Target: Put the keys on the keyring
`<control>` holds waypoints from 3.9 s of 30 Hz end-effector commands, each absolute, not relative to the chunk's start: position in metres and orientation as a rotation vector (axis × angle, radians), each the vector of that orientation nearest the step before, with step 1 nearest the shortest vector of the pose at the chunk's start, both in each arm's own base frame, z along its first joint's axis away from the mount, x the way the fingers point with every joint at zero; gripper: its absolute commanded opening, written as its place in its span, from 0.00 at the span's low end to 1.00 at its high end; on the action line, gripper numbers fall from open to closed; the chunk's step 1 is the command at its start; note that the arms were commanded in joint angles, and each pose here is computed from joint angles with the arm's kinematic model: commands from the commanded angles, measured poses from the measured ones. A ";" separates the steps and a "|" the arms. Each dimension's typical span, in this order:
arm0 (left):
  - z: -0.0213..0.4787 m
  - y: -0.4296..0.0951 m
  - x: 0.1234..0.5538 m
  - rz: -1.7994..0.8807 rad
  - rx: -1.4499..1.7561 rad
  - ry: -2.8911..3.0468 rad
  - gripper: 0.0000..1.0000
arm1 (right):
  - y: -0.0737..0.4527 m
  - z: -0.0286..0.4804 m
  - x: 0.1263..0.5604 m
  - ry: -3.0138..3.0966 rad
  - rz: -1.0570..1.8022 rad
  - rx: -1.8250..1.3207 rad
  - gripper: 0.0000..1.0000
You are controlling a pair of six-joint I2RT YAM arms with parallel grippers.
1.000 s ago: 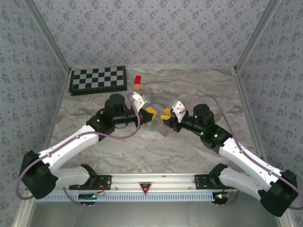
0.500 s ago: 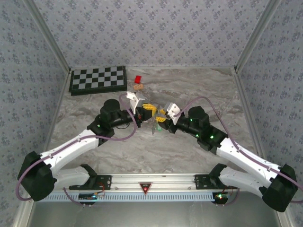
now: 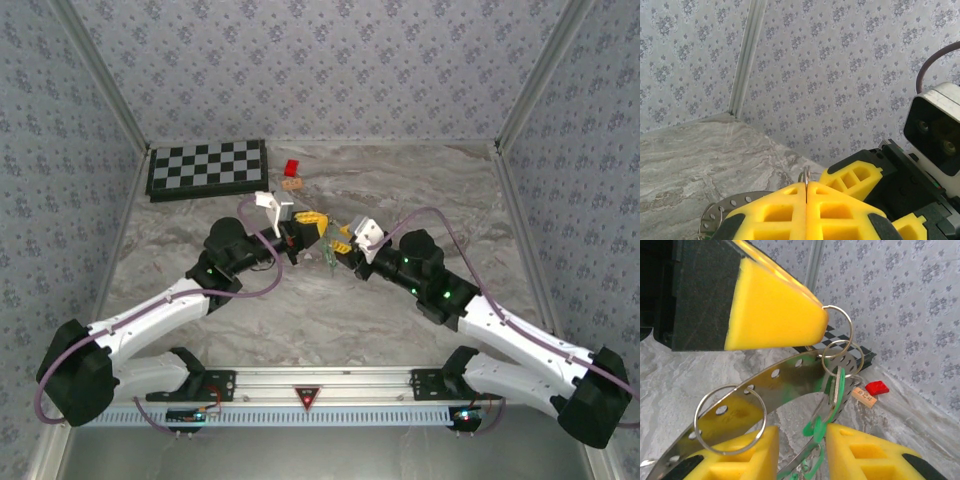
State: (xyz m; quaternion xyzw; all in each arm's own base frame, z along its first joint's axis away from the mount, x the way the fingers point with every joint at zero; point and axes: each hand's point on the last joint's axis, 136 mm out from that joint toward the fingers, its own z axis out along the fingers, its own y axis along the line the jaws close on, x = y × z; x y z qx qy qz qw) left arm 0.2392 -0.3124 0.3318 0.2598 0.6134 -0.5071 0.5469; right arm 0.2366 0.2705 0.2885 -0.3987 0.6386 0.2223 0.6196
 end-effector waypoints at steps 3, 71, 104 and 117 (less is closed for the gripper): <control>0.364 -0.311 0.227 -1.234 0.627 1.339 0.00 | 0.267 0.307 0.244 1.413 0.449 -0.864 0.28; 0.370 -0.310 0.224 -1.209 0.652 1.339 0.00 | 0.241 0.358 0.246 1.328 1.154 -0.610 0.31; 0.377 -0.309 0.223 -1.207 0.655 1.327 0.00 | 0.282 0.337 0.249 1.359 1.341 -0.664 0.32; 0.378 -0.310 0.225 -1.201 0.657 1.327 0.00 | 0.288 0.336 0.242 1.352 1.395 -0.713 0.14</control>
